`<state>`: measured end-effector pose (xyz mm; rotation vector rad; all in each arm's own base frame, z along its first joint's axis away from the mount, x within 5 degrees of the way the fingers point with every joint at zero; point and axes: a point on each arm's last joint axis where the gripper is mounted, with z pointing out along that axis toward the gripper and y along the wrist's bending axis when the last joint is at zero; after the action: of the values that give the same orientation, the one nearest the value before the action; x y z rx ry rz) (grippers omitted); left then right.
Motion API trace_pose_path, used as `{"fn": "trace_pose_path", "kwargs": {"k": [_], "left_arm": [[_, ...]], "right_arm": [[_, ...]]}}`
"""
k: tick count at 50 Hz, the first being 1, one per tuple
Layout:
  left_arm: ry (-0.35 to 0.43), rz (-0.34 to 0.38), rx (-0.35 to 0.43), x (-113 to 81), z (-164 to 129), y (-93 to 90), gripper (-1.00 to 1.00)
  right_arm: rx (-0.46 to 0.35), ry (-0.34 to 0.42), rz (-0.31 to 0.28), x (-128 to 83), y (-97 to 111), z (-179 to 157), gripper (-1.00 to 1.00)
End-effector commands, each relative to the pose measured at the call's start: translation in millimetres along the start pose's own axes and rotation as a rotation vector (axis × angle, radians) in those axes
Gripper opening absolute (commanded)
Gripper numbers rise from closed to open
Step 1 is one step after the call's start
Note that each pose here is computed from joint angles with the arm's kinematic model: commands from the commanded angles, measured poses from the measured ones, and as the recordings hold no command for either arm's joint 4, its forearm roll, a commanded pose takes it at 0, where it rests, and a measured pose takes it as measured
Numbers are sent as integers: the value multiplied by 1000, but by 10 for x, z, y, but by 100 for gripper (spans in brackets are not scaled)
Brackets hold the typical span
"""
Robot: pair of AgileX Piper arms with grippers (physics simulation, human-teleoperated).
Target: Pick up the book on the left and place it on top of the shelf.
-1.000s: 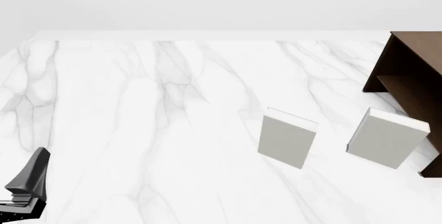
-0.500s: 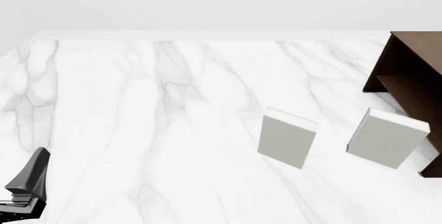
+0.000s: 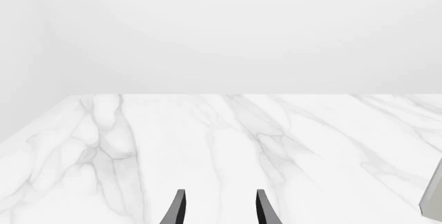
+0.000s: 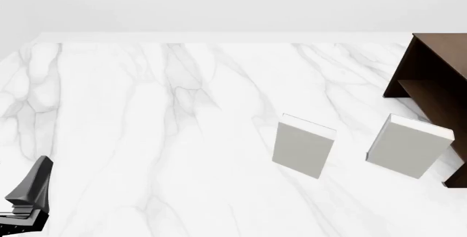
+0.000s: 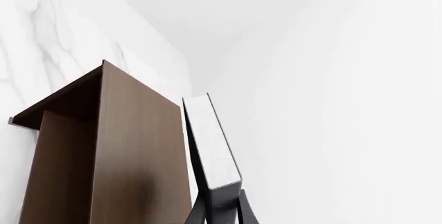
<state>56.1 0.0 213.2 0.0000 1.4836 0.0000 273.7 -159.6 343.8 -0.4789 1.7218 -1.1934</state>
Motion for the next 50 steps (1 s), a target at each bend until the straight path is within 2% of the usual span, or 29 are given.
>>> {"fn": "trace_pose_path", "kwargs": {"k": [1, 31, 50], "left_arm": [[0, 0, 0, 0, 0, 0, 100], [0, 0, 0, 0, 0, 0, 100], [0, 0, 0, 0, 0, 0, 100]], "right_arm": [[22, -6, 19, 7, -15, 42, -100], [-1, 21, 19, 150, 154, 164, -100], [-28, 52, 36, 274, 294, 126, -100]]}}
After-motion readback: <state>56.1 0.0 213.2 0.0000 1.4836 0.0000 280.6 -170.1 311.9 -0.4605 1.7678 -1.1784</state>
